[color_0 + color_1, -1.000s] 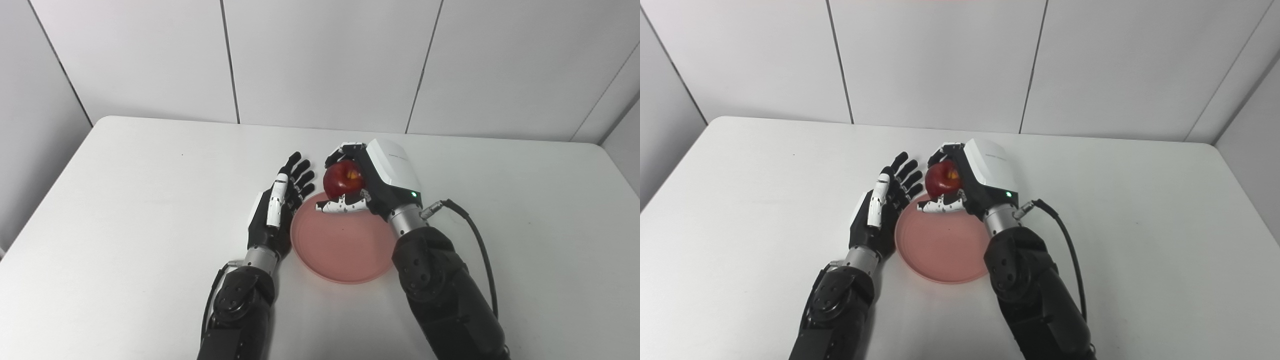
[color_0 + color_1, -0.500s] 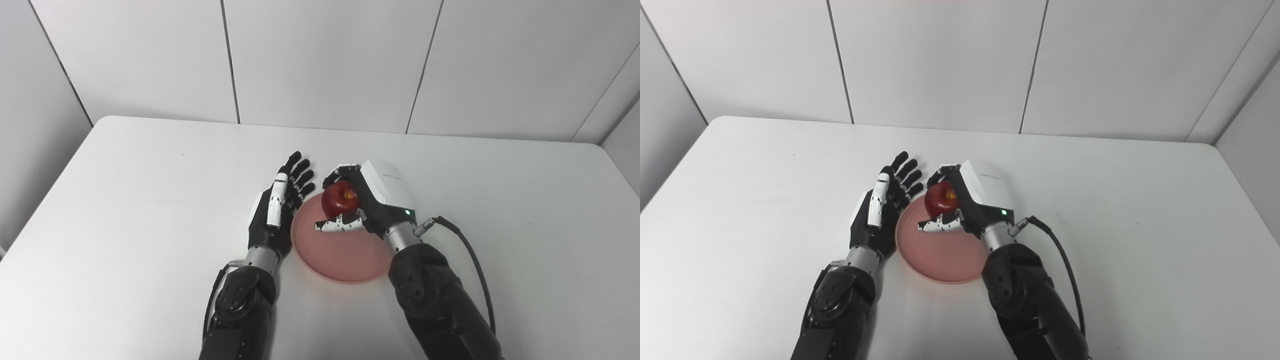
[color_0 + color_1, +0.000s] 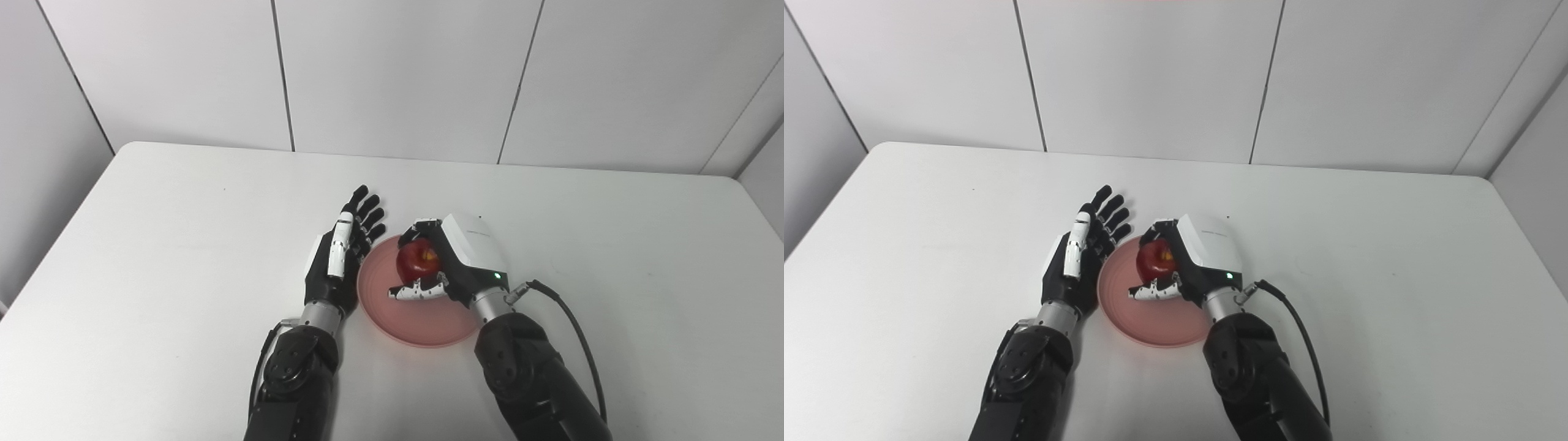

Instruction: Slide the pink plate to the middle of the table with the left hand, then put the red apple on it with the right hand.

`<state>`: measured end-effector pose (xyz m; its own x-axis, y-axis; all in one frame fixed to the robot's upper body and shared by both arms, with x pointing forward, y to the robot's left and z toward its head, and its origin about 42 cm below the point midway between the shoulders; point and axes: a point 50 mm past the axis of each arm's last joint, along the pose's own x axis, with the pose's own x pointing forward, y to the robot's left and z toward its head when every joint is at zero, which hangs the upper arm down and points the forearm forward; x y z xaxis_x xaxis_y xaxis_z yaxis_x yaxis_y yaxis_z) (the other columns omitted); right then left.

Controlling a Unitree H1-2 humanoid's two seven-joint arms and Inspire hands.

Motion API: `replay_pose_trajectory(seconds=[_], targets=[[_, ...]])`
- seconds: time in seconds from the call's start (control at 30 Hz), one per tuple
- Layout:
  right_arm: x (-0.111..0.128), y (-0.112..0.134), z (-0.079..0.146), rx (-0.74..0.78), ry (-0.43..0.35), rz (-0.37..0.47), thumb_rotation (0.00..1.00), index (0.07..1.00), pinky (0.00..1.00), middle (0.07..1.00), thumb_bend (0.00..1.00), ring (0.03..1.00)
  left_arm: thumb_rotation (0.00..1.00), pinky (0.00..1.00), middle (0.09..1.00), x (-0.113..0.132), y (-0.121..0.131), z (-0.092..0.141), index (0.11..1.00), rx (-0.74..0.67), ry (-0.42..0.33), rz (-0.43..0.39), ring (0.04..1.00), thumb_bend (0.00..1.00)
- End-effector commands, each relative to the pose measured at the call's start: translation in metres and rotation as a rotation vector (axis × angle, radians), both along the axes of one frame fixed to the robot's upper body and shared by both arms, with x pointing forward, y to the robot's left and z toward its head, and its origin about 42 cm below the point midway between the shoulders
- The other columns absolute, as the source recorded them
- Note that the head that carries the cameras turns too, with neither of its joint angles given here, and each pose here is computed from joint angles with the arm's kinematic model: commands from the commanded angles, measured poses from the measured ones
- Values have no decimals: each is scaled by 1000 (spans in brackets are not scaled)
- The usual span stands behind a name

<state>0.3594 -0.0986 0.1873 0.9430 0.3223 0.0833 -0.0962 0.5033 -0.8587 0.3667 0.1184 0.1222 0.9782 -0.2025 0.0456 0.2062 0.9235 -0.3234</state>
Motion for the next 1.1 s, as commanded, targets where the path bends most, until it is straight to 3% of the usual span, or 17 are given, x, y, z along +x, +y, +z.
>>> replay_pose_trajectory(seconds=[0.0, 0.83, 0.93, 0.97, 1.03, 1.07], targets=[[3, 6, 10, 4, -56, 37, 0, 515, 186, 397, 523, 275, 1000, 920, 936, -7, 0, -19, 923, 9, 96, 10, 928, 363], [0, 6, 10, -7, -3, 30, 6, 529, 296, 451, 526, 417, 1000, 918, 938, -7, 1, -18, 928, 8, 90, 4, 927, 355], [-1, 6, 10, -25, 12, 33, 118, 499, 314, 534, 524, 441, 1000, 917, 939, -7, 1, -17, 928, 15, 88, 3, 927, 358], [-1, 6, 10, -28, 16, 34, 158, 566, 307, 543, 751, 436, 1000, 913, 937, -7, 1, -17, 926, 17, 87, 4, 925, 359], [-1, 6, 10, -37, 26, 43, 196, 616, 270, 517, 886, 395, 1000, 917, 938, -6, 1, -18, 928, 16, 86, 3, 926, 359], [-2, 6, 10, -40, 35, 47, 204, 625, 258, 507, 905, 382, 1000, 919, 939, -6, 1, -18, 929, 17, 85, 3, 927, 359]])
